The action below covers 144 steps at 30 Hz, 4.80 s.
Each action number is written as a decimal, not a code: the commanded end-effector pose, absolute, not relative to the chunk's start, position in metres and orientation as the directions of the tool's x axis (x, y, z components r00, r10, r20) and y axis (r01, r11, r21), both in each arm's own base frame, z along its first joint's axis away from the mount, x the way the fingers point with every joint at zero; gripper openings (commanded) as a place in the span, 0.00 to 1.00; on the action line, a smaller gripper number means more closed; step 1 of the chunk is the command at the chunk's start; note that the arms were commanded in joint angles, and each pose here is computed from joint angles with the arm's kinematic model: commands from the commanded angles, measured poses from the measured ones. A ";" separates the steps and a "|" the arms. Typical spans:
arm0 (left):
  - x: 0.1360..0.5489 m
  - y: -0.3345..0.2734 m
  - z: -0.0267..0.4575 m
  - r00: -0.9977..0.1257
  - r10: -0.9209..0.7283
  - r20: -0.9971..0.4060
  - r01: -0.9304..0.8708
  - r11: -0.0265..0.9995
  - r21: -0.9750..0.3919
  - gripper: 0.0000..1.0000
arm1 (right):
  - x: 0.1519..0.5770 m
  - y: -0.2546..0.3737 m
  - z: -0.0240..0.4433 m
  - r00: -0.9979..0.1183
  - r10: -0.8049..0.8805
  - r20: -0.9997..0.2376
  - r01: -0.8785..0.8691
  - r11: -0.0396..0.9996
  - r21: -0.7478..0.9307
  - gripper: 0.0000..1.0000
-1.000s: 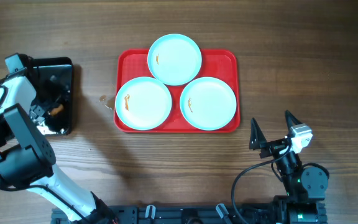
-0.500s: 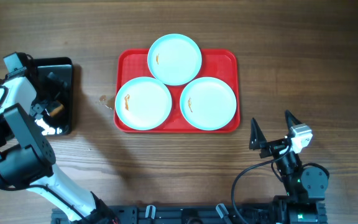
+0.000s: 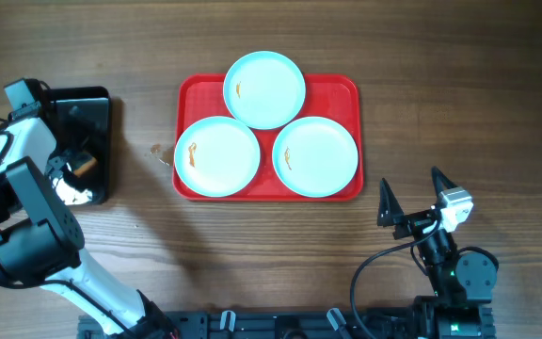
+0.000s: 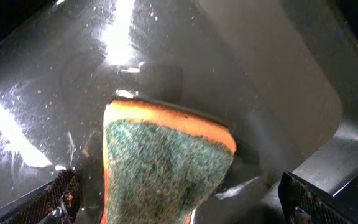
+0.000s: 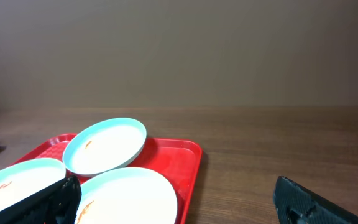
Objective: Clean dirty plates on tray and stack at the side
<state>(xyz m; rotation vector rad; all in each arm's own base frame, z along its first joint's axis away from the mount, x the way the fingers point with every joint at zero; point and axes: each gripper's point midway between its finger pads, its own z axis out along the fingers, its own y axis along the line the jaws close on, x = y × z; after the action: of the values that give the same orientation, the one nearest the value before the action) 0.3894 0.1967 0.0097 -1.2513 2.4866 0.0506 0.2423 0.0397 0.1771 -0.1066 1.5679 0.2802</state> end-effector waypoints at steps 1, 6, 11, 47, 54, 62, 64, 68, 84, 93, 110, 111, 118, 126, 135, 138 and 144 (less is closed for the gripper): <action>0.389 0.203 0.015 -0.537 -0.763 -0.360 -0.785 0.608 -0.116 1.00 | 0.243 0.037 0.177 -0.019 0.120 -0.993 -0.226 0.967 0.121 1.00; 0.392 0.207 0.017 -0.530 -0.759 -0.379 -0.786 0.607 -0.116 0.70 | 0.243 0.037 0.177 -0.020 0.120 -0.993 -0.227 0.966 0.121 1.00; 0.387 0.209 0.016 -0.531 -0.758 -0.379 -0.795 0.601 -0.087 0.47 | 0.243 0.037 0.177 -0.020 0.120 -0.993 -0.226 0.967 0.121 1.00; 0.376 0.203 0.078 -0.507 -0.746 -0.432 -0.788 0.604 -0.118 0.04 | 0.243 0.037 0.177 -0.019 0.120 -0.993 -0.226 0.967 0.121 1.00; 0.373 0.198 0.112 -0.484 -0.736 -0.473 -0.774 0.613 -0.162 0.04 | 0.243 0.037 0.177 -0.020 0.120 -0.993 -0.226 0.967 0.121 1.00; 0.388 0.183 0.118 -0.493 -0.742 -0.455 -0.719 0.642 -0.267 0.04 | 0.243 0.037 0.177 -0.020 0.120 -0.993 -0.227 0.966 0.121 1.00; 0.390 0.184 0.120 -0.488 -0.739 -0.464 -0.716 0.643 -0.272 0.04 | 0.243 0.037 0.177 -0.020 0.120 -0.993 -0.227 0.966 0.121 1.00; 0.391 0.187 0.121 -0.480 -0.735 -0.479 -0.720 0.642 -0.263 0.04 | 0.243 0.037 0.177 -0.020 0.120 -0.993 -0.226 0.967 0.121 1.00; 0.402 0.210 0.134 -0.411 -0.732 -0.544 -0.714 0.629 -0.307 0.04 | 0.243 0.037 0.177 -0.020 0.120 -0.993 -0.226 0.967 0.121 1.00; 0.415 0.202 0.141 -0.412 -0.730 -0.545 -0.658 0.652 -0.376 0.04 | 0.243 0.037 0.177 -0.020 0.120 -0.993 -0.226 0.967 0.121 1.00; 0.415 0.204 0.119 -0.470 -0.708 -0.528 -0.652 0.681 -0.333 0.04 | 0.243 0.037 0.177 -0.019 0.120 -0.993 -0.226 0.967 0.121 1.00; 0.415 0.204 0.119 -0.470 -0.708 -0.528 -0.652 0.681 -0.333 0.04 | 0.243 0.037 0.177 -0.020 0.120 -0.993 -0.226 0.967 0.121 1.00; 0.415 0.204 0.119 -0.468 -0.707 -0.530 -0.651 0.682 -0.334 0.04 | 0.243 0.037 0.177 -0.020 0.120 -0.993 -0.226 0.967 0.121 1.00; 0.416 0.205 0.120 -0.466 -0.705 -0.534 -0.649 0.683 -0.335 0.04 | 0.243 0.037 0.177 -0.020 0.120 -0.993 -0.226 0.967 0.121 1.00; 0.416 0.205 0.120 -0.466 -0.706 -0.534 -0.650 0.683 -0.335 0.04 | 0.243 0.037 0.177 -0.020 0.120 -0.993 -0.226 0.967 0.121 1.00; 0.416 0.205 0.120 -0.466 -0.705 -0.534 -0.649 0.683 -0.335 0.04 | 0.243 0.037 0.177 -0.019 0.120 -0.993 -0.226 0.967 0.121 1.00; 0.416 0.205 0.120 -0.465 -0.705 -0.535 -0.649 0.683 -0.336 0.04 | 0.243 0.037 0.177 -0.020 0.120 -0.993 -0.226 0.966 0.121 1.00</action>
<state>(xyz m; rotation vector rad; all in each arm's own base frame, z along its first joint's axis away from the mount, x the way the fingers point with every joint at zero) 0.4155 0.2030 0.1233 -1.0497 2.2265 -0.1016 0.2423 0.0397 0.1771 -0.1066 1.5679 0.2802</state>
